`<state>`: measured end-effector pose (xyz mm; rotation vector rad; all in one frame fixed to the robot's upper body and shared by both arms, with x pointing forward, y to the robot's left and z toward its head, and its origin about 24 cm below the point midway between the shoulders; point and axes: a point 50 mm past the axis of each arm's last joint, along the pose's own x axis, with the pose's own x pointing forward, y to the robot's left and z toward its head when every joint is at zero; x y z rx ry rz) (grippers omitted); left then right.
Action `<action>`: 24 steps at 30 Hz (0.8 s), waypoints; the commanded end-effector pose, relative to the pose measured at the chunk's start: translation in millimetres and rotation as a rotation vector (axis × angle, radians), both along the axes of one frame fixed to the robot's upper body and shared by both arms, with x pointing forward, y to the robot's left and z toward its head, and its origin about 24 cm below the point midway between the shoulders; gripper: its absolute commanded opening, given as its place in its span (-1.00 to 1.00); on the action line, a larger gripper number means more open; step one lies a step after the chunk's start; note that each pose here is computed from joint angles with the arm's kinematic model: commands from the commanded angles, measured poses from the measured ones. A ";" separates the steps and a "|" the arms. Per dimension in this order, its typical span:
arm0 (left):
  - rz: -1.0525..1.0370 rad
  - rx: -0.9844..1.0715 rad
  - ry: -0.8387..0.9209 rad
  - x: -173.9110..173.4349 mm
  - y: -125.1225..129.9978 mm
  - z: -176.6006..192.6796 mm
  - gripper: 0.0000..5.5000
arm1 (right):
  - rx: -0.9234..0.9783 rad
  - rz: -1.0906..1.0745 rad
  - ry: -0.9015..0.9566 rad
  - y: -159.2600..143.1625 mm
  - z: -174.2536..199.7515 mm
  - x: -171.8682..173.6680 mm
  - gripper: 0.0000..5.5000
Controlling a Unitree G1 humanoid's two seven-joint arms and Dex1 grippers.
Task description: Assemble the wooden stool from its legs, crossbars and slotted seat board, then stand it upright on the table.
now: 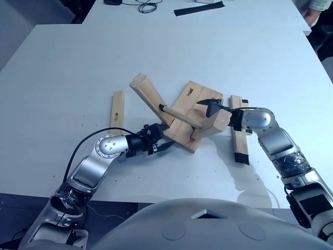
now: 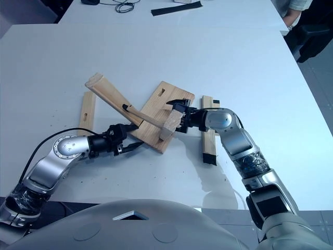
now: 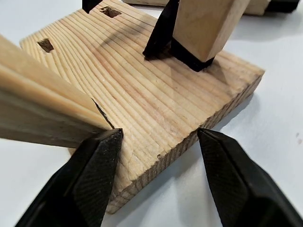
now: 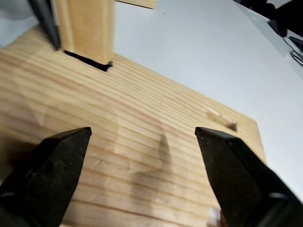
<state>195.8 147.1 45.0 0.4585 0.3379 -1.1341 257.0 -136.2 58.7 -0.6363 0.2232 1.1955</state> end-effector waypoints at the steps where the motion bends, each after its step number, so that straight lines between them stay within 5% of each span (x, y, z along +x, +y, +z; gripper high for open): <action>1: 0.099 0.178 0.066 0.2 26.2 -33.1 0.07 | -0.006 0.081 0.034 9.1 0.0 -10.8 0.48; 14: 0.148 0.215 -0.068 43.2 22.5 -24.8 0.07 | 0.060 0.087 0.031 28.3 5.9 -14.6 0.48; 24: 0.264 0.192 -0.115 38.1 40.1 -9.4 0.07 | 0.194 -0.112 -0.049 -21.4 59.1 -6.2 0.48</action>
